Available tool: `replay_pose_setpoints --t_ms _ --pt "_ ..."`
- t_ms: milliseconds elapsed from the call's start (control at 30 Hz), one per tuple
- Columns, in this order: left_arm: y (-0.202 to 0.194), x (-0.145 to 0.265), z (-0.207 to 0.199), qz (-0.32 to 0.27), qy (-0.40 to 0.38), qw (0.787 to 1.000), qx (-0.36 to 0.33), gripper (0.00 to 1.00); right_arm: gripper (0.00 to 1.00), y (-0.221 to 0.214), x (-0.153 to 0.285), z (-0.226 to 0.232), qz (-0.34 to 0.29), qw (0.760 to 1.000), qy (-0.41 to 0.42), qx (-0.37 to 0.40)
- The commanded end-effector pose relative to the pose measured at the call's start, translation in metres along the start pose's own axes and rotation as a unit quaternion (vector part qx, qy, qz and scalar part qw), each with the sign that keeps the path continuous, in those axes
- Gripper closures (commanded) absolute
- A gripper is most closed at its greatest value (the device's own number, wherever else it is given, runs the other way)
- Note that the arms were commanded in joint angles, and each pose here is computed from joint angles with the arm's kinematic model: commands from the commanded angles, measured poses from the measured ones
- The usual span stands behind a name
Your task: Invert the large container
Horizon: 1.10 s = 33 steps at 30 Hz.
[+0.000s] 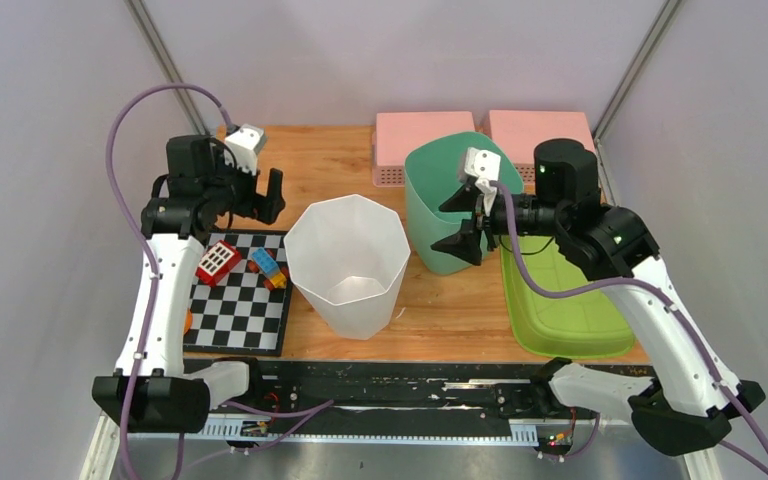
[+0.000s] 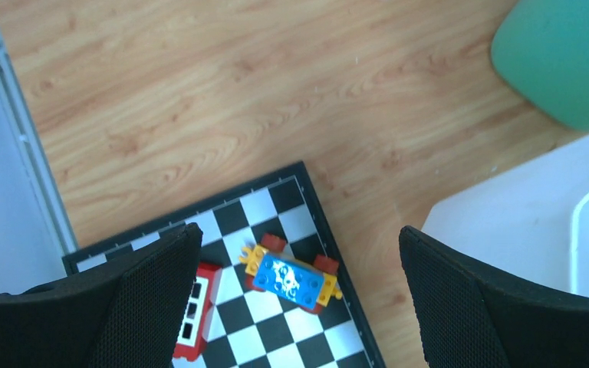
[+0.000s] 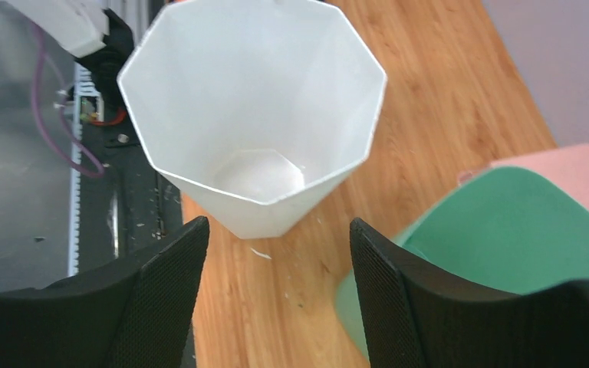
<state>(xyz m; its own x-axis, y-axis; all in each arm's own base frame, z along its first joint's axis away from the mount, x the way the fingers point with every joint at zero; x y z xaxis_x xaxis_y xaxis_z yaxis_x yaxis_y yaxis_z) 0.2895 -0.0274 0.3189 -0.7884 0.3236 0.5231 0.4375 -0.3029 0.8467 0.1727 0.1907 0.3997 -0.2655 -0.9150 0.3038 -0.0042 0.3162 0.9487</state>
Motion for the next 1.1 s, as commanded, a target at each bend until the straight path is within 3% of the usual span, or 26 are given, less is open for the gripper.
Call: replay_pose_setpoints --t_ms 0,267,567,800,967,1067 --pt "-0.031 -0.002 -0.009 0.044 -0.020 0.999 -0.016 0.00 0.32 0.011 -0.023 0.019 -0.028 0.995 0.085 -0.033" --pt "-0.048 0.001 -0.019 0.052 -0.043 0.997 -0.028 0.00 0.38 -0.015 -0.072 -0.007 0.017 0.995 0.028 -0.097" --pt "-0.055 0.006 -0.028 0.052 -0.065 0.996 -0.033 0.00 0.39 -0.027 -0.081 -0.020 0.042 0.994 -0.011 -0.099" --pt "-0.057 0.006 -0.027 0.052 -0.055 0.997 -0.032 0.00 0.21 -0.036 -0.038 -0.028 0.122 0.991 -0.055 0.029" --pt "-0.057 0.005 -0.024 0.051 -0.045 0.997 -0.036 0.00 0.03 -0.061 0.002 -0.036 0.202 0.962 -0.073 0.172" --pt "-0.056 0.003 -0.024 0.048 -0.046 0.997 -0.031 0.00 0.00 -0.072 0.016 -0.044 0.225 0.946 -0.071 0.224"
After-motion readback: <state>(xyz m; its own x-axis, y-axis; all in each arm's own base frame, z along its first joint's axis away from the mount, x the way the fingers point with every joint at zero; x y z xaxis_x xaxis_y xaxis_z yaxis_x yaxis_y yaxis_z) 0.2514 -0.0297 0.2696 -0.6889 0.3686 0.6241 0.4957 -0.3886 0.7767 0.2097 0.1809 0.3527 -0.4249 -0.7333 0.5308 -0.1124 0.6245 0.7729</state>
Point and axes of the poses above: each gripper's point midway between its finger pads, its own x axis back along the fingers, its own z axis along the line the jaws close on, y = z × x, the point moved 5 cm from there along x, back along the fingers, and after that the axes turned 4 degrees about -x, right-handed, at the moved point
